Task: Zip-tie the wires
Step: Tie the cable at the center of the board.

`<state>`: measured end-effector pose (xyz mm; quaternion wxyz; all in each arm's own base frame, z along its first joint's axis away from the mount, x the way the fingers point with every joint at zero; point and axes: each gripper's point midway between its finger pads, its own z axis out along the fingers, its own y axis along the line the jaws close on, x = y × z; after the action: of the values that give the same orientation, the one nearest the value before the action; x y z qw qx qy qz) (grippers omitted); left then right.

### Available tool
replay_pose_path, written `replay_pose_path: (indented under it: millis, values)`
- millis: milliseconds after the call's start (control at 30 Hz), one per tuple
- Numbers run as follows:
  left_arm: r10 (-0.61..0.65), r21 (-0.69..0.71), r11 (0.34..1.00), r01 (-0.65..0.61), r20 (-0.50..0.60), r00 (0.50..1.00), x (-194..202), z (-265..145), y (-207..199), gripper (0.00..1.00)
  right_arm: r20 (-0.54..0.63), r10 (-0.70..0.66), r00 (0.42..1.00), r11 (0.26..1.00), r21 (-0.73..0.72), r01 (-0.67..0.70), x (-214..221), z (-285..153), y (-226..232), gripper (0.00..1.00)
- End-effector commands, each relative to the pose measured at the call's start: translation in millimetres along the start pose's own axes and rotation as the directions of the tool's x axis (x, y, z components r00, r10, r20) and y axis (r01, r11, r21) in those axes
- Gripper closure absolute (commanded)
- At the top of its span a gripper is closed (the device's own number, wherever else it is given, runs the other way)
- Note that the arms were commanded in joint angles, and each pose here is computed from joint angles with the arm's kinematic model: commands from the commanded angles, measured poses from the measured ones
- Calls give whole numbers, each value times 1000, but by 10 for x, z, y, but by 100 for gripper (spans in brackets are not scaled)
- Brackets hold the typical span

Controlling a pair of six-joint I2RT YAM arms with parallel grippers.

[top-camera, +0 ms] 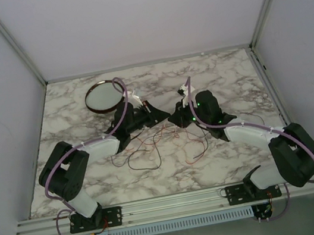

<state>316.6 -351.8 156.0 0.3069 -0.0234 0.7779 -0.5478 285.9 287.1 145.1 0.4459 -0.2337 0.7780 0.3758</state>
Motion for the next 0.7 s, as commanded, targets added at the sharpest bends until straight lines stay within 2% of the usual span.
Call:
replay_pose_path:
  millis: [0, 667]
  values:
    - [14, 43, 999, -14, 1, 1000, -65, 5, -190, 100, 97, -44, 994, 999, -23, 46, -241, -31, 120, 91]
    - [2, 46, 999, -5, 60, 998, -325, 35, -269, 100, -32, -12, 999, 998, 60, 14, 412, -127, 79, 93]
